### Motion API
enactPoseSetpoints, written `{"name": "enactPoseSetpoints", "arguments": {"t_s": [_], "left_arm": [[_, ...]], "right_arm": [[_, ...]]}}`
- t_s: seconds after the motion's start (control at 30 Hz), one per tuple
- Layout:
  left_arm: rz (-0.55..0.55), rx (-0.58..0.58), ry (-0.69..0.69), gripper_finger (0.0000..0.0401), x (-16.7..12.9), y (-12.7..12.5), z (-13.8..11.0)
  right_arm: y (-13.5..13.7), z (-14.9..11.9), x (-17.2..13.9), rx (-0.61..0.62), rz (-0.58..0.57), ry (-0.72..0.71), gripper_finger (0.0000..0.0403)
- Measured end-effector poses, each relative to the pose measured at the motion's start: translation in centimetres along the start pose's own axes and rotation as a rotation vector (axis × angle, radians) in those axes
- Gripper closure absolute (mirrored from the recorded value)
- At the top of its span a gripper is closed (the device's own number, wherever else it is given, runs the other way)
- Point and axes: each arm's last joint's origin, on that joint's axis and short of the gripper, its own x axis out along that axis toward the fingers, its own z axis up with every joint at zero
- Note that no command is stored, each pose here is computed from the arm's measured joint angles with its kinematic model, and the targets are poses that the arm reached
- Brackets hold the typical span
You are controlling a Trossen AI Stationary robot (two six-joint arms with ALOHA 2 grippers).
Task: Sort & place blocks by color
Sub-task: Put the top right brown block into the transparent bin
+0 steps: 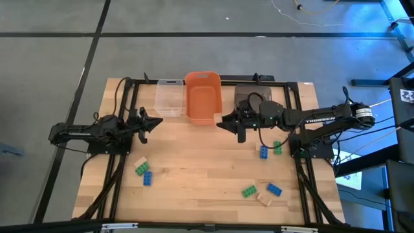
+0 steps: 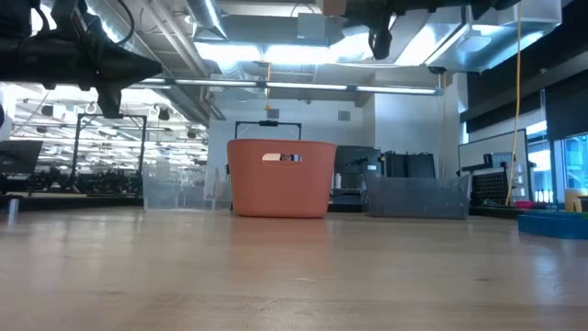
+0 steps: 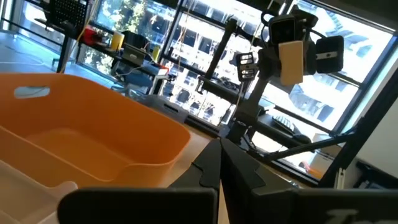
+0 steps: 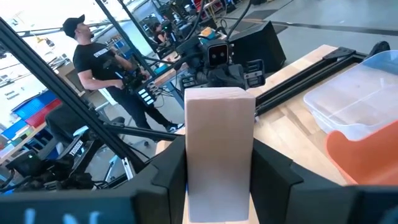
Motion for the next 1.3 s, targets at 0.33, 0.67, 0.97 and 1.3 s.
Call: {"name": "enactPoseSetpoints", "arguments": {"t_s": [0.33, 0.67, 0.97, 1.3], "left_arm": [[-0.04, -0.041, -0.037, 0.0401, 0.0, -0.2, 0.4], [-0.069, -0.141, -0.006, 0.0293, 0.9, -1.6, 2.8], [-0.109, -0.051, 0.132, 0.018, 5.9, -5.1, 6.9], [-0.231, 0.21, 0.25, 0.0158, 14.2, -9.0, 8.8]], "right_arm": [[-0.1, -0.2, 0.0, -0.023, -0.011, 0.02, 0.0274], [-0.1, -0.2, 0.0, -0.026, -0.012, 0.019, 0.0274], [0.2, 0.1, 1.1, -0.11, -0.006, 0.022, 0.0274], [1.8, 1.1, 5.4, -0.289, -0.027, 0.06, 0.0274]]}}
